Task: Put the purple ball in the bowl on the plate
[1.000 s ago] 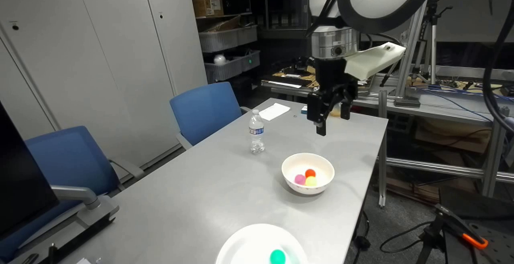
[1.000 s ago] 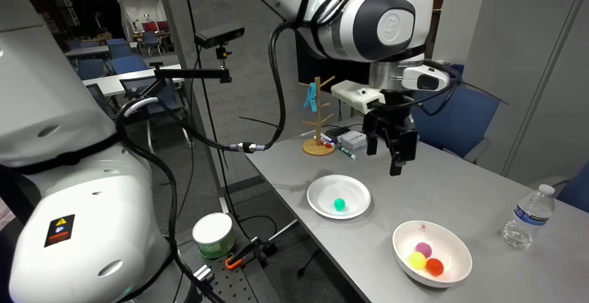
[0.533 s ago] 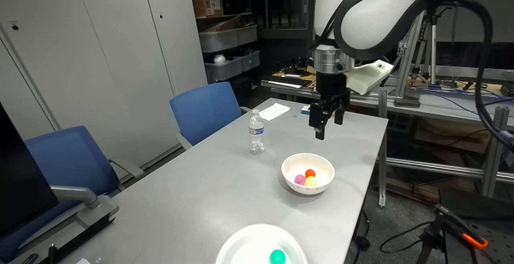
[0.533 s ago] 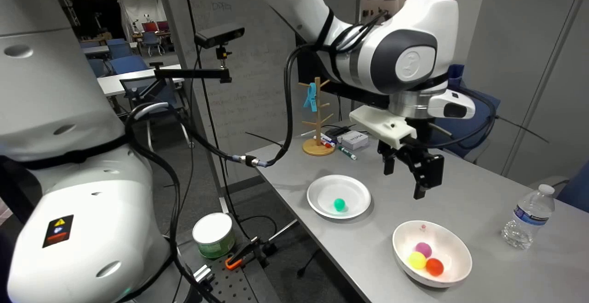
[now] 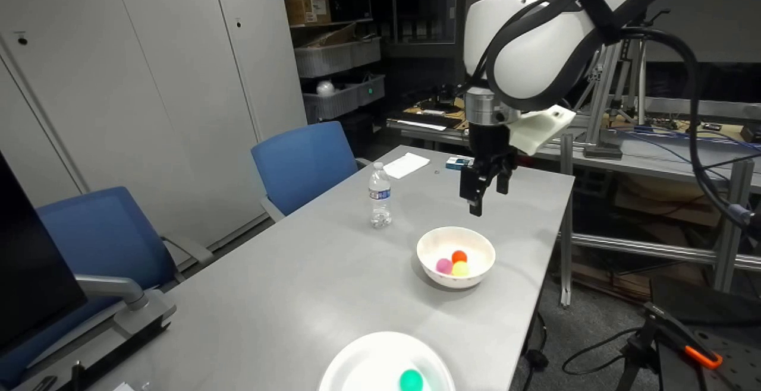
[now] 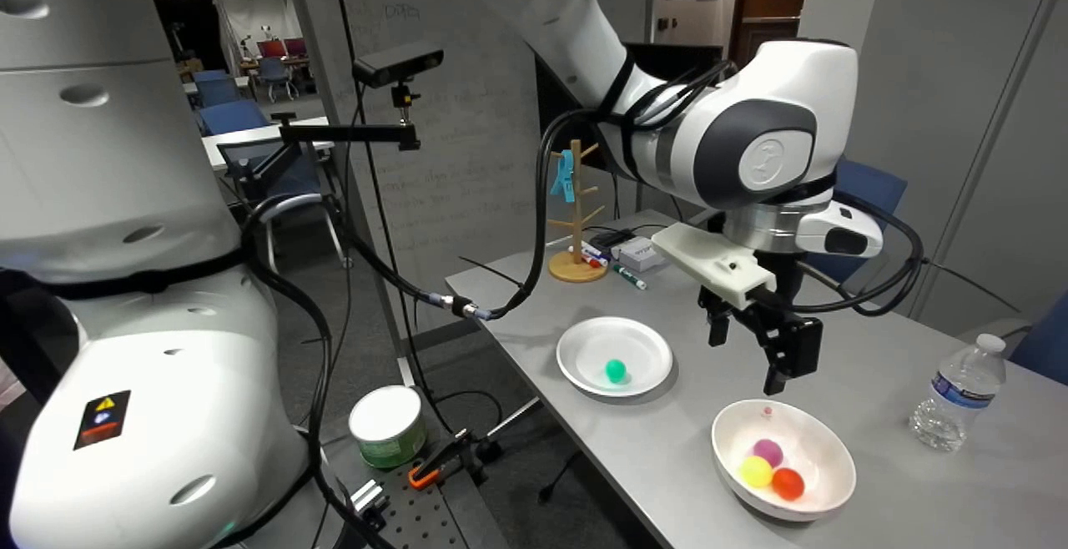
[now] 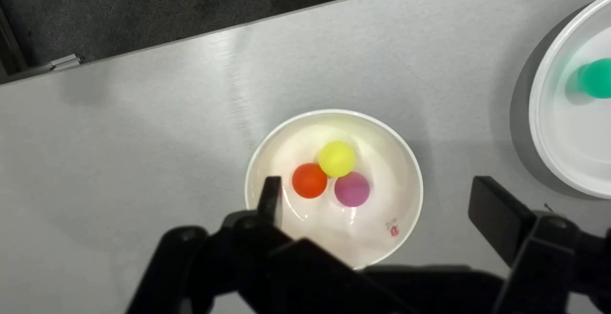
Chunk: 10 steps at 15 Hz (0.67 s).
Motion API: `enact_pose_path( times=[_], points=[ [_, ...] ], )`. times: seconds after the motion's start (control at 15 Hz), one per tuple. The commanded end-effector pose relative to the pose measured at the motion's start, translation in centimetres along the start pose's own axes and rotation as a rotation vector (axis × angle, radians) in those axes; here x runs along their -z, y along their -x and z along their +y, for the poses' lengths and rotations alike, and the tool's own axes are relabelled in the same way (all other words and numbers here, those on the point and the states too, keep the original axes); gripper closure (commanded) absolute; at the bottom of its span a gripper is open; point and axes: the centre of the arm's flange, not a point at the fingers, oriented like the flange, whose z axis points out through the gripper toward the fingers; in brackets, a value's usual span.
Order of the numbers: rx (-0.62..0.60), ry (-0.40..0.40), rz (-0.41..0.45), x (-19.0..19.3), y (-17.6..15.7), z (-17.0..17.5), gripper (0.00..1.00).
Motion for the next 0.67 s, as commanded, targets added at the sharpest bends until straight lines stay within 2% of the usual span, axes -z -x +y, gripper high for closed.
enact_pose_path(
  times=[0.0, 0.33, 0.6],
  points=[
    [0.015, 0.003, -0.001, -0.4, -0.3, 0.0, 0.0],
    [0.109, 0.043, 0.029, -3.8, -3.5, -0.3, 0.0],
    [0.23, 0.051, 0.094, -6.2, -6.1, -0.4, 0.0]
  ],
)
